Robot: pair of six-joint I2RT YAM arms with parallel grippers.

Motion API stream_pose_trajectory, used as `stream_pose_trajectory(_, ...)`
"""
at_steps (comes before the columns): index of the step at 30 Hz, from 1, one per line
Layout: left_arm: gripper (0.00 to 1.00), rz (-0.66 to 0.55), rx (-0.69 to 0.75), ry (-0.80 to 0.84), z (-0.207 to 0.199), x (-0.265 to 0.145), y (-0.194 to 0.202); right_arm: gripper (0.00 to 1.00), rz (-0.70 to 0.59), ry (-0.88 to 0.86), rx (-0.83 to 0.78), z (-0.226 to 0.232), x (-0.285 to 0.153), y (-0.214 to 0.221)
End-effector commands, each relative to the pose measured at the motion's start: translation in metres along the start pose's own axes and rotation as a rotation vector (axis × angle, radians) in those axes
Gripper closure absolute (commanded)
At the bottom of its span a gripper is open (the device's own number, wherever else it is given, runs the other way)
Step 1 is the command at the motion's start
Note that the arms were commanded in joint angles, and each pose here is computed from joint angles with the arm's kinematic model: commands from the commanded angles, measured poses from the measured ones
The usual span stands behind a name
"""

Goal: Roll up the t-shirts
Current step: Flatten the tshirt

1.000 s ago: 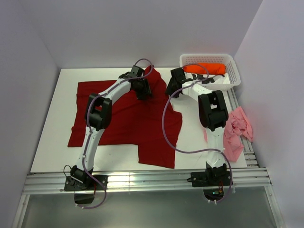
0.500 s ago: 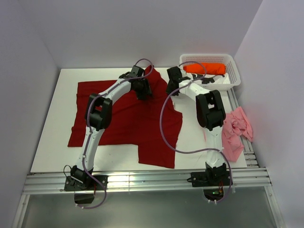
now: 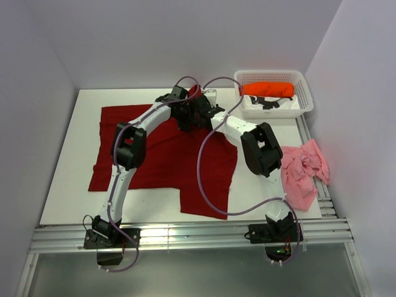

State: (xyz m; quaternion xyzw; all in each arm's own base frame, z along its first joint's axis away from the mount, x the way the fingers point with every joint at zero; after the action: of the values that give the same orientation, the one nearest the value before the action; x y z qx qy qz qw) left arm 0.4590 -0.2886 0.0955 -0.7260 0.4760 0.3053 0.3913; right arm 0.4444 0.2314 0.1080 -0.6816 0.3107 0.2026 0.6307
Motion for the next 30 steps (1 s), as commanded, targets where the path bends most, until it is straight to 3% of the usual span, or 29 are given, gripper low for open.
stream_pose_trajectory(1, 0.45, -0.007, 0.023, 0.008, -0.005, -0.001, -0.001, 0.5, -0.091, -0.085, 0.074, -0.013, -0.023, -0.031)
stream_pose_trajectory(9, 0.46, -0.004, 0.023, 0.003, -0.004, 0.0, -0.001, 0.56, 0.012, -0.325, 0.313, -0.05, -0.005, -0.032)
stream_pose_trajectory(13, 0.45, -0.01, 0.023, -0.002, -0.006, -0.003, -0.003, 0.57, 0.002, -0.301, 0.352, -0.069, 0.006, -0.038)
stream_pose_trajectory(21, 0.45, -0.028, 0.034, -0.005, -0.01, -0.009, -0.008, 0.61, 0.068, -0.297, 0.349, -0.055, 0.034, -0.037)
stream_pose_trajectory(30, 0.45, -0.027, 0.024, -0.012, -0.003, -0.007, -0.008, 0.86, 0.109, -0.239, 0.353, -0.054, 0.043, -0.023)
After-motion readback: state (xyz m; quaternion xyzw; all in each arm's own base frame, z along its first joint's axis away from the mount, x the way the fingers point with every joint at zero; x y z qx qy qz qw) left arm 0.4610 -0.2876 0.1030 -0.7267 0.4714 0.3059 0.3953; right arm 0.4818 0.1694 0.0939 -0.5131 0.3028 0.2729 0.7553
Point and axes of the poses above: each gripper's point midway between its finger pads, its own x axis out along the fingers, its own z axis along the line the jaws close on, y = z × x, the point moved 7 cm from there along -x, back along the fingers, and after that the axes turned 1 degree about -x, right-handed, at the moved point
